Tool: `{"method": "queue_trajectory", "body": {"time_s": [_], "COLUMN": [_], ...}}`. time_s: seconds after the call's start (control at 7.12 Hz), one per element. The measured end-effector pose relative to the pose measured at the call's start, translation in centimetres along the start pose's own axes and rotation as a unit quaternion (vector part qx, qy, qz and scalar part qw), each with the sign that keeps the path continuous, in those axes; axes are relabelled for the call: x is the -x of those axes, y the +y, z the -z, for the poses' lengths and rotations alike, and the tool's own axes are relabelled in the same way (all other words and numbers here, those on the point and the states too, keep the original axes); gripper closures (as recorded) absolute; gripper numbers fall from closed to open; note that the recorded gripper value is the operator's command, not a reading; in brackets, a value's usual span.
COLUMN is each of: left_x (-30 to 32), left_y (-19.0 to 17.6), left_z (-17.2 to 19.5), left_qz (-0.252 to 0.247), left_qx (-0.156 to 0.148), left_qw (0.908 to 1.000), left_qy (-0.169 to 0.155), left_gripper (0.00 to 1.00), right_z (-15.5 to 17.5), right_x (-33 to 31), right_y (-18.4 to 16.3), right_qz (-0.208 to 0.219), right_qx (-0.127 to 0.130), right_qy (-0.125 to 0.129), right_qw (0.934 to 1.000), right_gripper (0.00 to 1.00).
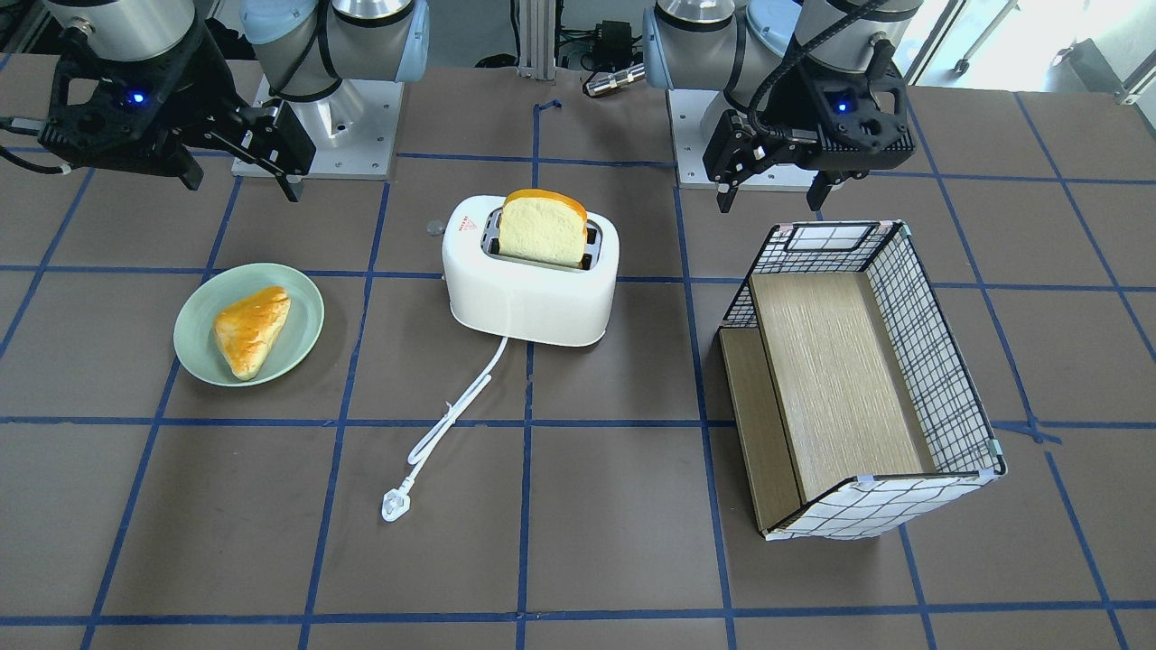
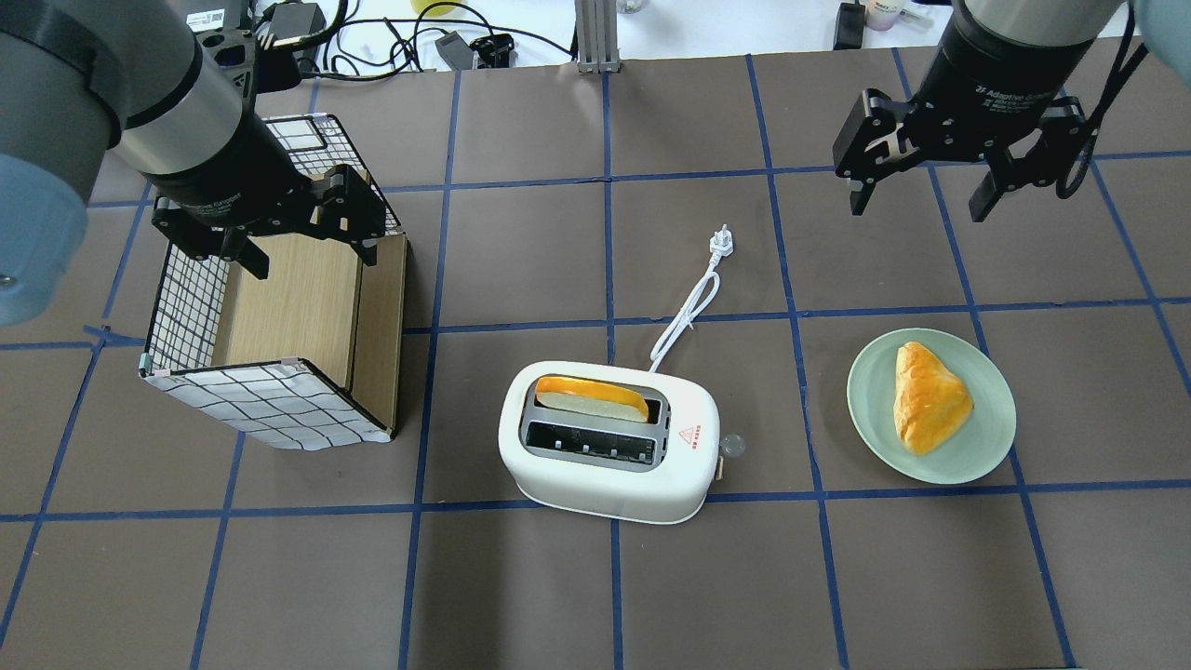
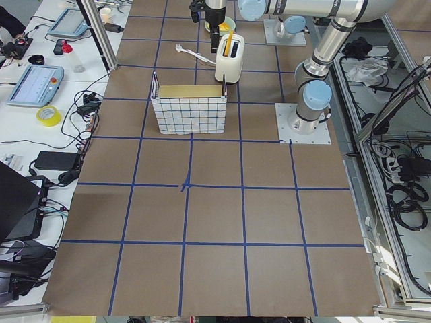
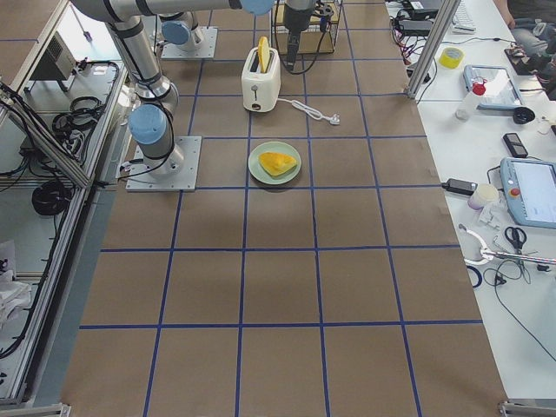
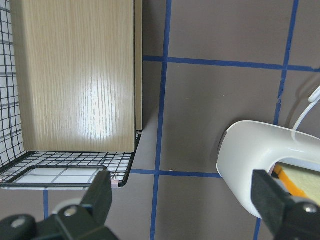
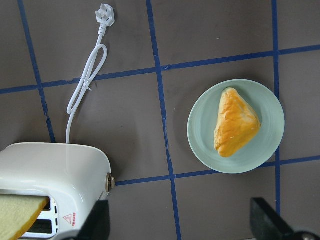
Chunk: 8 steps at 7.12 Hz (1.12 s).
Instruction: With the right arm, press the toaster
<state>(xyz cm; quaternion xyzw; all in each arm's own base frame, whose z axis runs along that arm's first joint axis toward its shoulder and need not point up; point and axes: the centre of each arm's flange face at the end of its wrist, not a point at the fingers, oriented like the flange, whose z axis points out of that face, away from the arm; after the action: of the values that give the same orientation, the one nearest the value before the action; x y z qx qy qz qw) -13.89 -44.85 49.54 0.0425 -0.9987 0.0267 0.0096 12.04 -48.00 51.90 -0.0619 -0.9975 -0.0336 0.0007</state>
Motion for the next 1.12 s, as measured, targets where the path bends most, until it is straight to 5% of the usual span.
{"method": "queue_trajectory", "body": {"time_s": [1.12], "left_x": [0.00], "left_y": [-0.01], "left_z": [0.06], "left_qz": [0.000], "left_qx": [-0.001], "left_qw": [1.0000], "left_qy": [0.000], "left_gripper": [0.00], "right_z": [-0.24], "right_x": [0.15], "right_y": [-0.08], "right_qz": [-0.001], "right_qx": [0.001], "right_qy": [-0.007], "right_qw": [1.0000], "right_gripper": [0.00]}}
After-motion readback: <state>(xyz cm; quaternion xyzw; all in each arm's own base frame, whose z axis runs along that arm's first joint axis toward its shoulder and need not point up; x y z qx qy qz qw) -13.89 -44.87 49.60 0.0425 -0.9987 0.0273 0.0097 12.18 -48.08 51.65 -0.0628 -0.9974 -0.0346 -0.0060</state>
